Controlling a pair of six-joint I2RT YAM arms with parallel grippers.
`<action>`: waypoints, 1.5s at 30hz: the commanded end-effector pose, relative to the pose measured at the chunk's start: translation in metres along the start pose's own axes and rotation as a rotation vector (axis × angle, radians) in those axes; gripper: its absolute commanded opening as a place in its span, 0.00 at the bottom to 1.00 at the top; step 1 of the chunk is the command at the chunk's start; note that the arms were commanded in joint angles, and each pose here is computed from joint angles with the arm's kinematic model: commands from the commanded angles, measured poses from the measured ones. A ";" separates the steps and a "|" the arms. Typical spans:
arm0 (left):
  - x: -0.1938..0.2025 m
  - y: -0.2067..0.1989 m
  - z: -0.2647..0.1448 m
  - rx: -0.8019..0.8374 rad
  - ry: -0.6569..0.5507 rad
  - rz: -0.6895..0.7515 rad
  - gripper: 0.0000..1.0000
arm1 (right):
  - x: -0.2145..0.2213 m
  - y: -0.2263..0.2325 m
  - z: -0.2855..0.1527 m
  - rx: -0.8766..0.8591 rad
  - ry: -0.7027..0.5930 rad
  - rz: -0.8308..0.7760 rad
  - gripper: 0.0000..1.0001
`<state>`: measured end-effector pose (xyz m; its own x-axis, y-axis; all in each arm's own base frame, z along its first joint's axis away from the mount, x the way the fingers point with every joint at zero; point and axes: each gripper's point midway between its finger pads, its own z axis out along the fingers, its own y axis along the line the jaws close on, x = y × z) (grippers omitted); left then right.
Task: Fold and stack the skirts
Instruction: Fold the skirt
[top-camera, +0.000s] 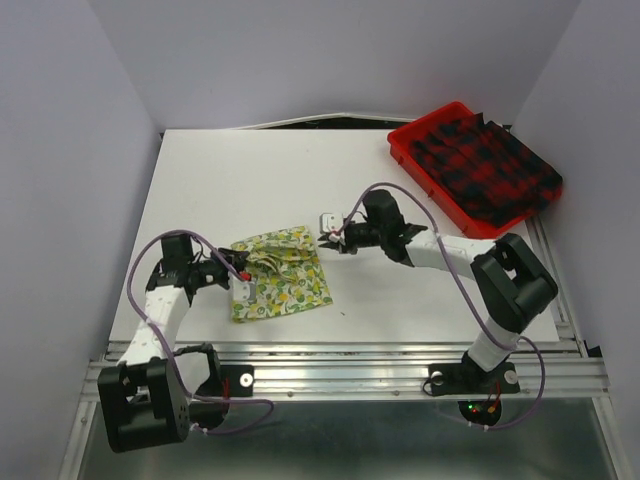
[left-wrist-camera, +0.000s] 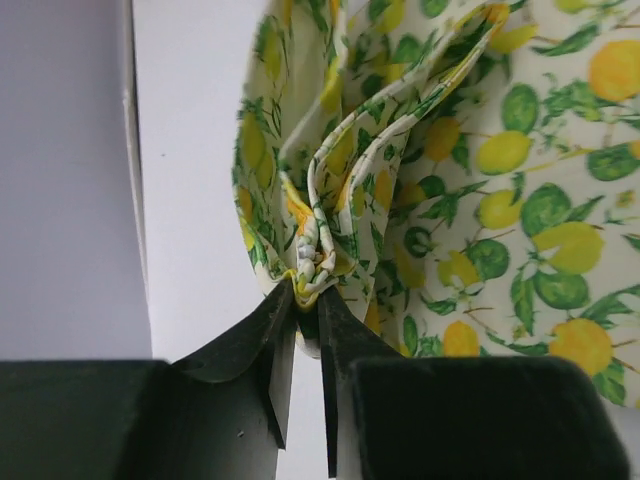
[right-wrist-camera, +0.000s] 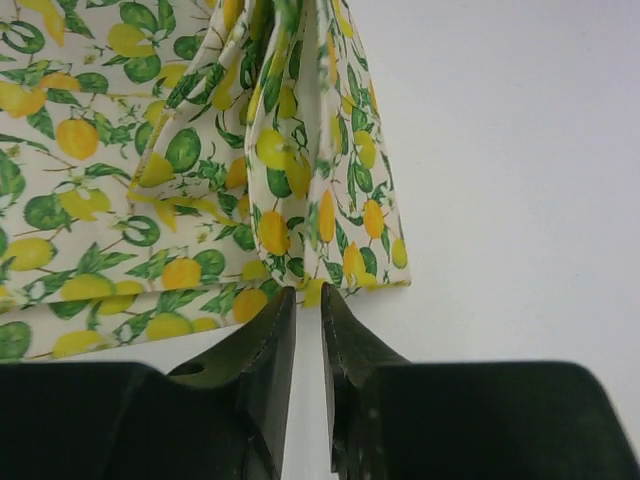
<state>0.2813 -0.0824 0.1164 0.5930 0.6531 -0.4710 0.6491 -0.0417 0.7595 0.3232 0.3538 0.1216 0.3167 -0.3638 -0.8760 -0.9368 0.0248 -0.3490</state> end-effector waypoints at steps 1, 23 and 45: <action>-0.017 -0.056 -0.005 0.152 -0.025 0.199 0.27 | -0.027 0.030 -0.008 -0.081 -0.026 -0.165 0.24; -0.059 0.016 -0.013 0.107 0.178 -0.502 0.73 | -0.010 0.044 -0.016 0.076 0.253 1.115 0.45; -0.031 -0.036 0.088 0.171 0.515 -0.656 0.63 | 0.019 0.085 0.021 -0.016 0.210 1.688 0.35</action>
<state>0.2685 -0.1632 0.0661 -0.1821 0.8528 -0.4895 0.9027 0.3424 0.2605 0.2525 0.3593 0.0719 -0.9702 -0.0714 -0.2315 -0.2352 0.5079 0.8287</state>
